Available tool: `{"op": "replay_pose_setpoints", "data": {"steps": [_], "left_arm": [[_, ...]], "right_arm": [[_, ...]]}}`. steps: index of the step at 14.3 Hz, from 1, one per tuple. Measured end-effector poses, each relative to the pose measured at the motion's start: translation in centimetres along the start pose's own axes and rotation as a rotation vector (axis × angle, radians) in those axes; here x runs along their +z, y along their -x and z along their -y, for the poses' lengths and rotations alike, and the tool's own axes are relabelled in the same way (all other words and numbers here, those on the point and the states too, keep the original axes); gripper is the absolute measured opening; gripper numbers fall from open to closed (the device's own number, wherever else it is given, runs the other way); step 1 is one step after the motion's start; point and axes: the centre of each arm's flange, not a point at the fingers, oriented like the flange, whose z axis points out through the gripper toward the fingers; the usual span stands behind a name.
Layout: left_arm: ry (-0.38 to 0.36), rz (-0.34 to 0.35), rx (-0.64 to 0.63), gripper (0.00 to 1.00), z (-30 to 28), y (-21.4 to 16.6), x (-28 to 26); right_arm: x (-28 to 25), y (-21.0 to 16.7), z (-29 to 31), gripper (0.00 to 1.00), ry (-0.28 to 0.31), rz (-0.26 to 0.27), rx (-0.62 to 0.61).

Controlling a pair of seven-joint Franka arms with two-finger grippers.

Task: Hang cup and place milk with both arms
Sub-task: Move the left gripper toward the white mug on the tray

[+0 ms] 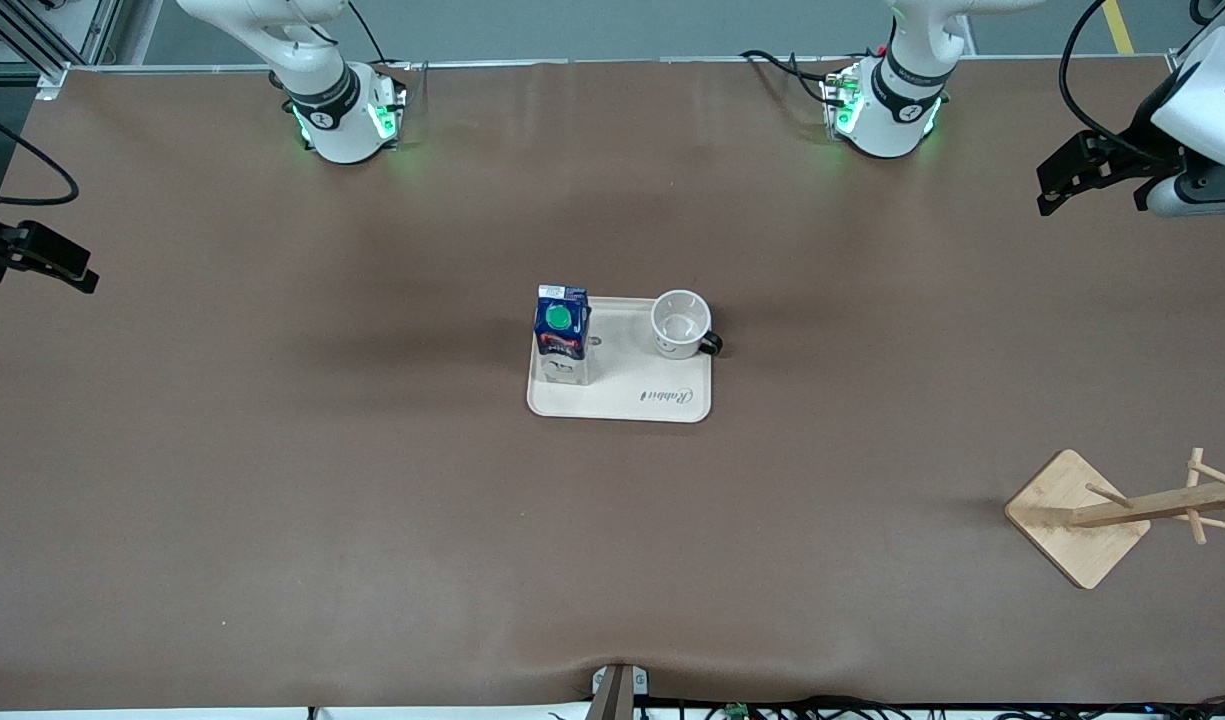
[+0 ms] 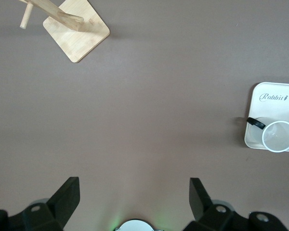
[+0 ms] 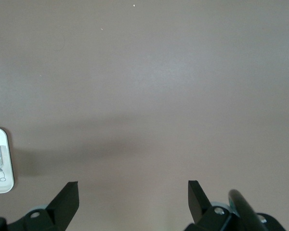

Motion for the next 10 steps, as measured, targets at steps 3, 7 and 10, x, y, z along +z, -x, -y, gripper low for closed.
{"op": "replay_pose_setpoints", "data": {"steps": [3,7,10], "left_arm": [[0.0,0.0,0.0,1.0,0.0,0.0,0.0],[-0.012,-0.004,-0.002,1.0,0.17,-0.18,-0.1],[-0.016,0.015,0.003,1.0,-0.14,-0.61,0.73]], "right_arm": [[-0.22,0.0,-0.01,1.0,0.0,-0.004,0.0],[-0.34,-0.01,-0.26,1.0,0.0,-0.007,0.005],[-0.34,-0.01,-0.28,1.0,0.0,-0.007,0.005]]}}
